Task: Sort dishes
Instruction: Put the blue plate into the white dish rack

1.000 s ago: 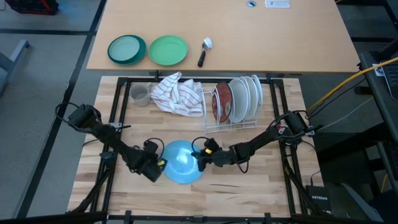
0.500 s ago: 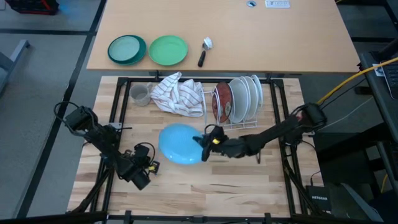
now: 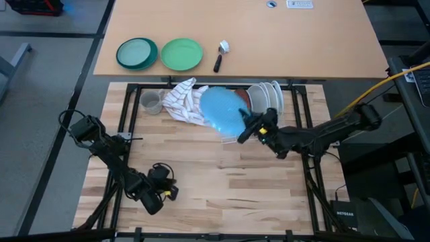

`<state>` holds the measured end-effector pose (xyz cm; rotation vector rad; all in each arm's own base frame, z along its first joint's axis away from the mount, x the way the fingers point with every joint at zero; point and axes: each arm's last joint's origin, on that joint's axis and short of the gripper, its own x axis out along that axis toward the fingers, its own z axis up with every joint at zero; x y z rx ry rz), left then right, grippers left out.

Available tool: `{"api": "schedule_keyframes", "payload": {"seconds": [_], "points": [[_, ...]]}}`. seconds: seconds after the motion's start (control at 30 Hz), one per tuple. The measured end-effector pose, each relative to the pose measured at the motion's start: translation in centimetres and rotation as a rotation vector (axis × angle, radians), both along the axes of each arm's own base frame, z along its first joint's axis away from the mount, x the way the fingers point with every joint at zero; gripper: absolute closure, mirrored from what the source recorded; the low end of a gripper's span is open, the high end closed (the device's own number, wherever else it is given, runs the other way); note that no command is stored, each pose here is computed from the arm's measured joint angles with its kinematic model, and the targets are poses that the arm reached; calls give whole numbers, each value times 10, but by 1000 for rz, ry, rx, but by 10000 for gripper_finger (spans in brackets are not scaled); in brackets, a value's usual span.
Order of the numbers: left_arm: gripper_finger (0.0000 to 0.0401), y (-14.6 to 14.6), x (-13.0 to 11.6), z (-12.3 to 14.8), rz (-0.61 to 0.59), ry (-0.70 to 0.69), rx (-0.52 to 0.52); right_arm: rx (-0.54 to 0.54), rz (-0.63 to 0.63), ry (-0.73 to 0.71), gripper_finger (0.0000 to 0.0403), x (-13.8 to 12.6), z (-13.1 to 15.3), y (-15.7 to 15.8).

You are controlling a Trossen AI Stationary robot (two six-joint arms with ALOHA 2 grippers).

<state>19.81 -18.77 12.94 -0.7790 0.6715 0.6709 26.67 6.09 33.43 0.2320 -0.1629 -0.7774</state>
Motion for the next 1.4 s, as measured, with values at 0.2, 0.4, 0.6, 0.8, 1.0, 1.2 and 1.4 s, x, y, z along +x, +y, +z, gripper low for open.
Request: {"api": "schedule_keyframes", "payload": {"seconds": [0.2, 0.4, 0.6, 0.8, 1.0, 1.2, 1.4], "points": [[401, -1, 15, 5, -65, -86, 36, -49, -236, 105, 372, -9, 3, -5], [401, 8, 24, 5, -52, -83, 60, -74, -375, 194, 372, -11, 1, -7], [401, 17, 34, 7, -42, -93, 76, -96, -415, 248, 372, -4, -9, -5], [401, 22, 44, 10, -51, -123, 82, -117, -449, 298, 372, 14, -29, -7], [401, 22, 48, 12, -62, -149, 80, -111, -441, 301, 372, 34, -55, -14], [401, 22, 48, 12, -61, -151, 77, -117, -427, 339, 372, 53, -82, -22], [401, 21, 50, 13, -56, -171, 60, -112, -413, 367, 372, 65, -108, -27]]}}
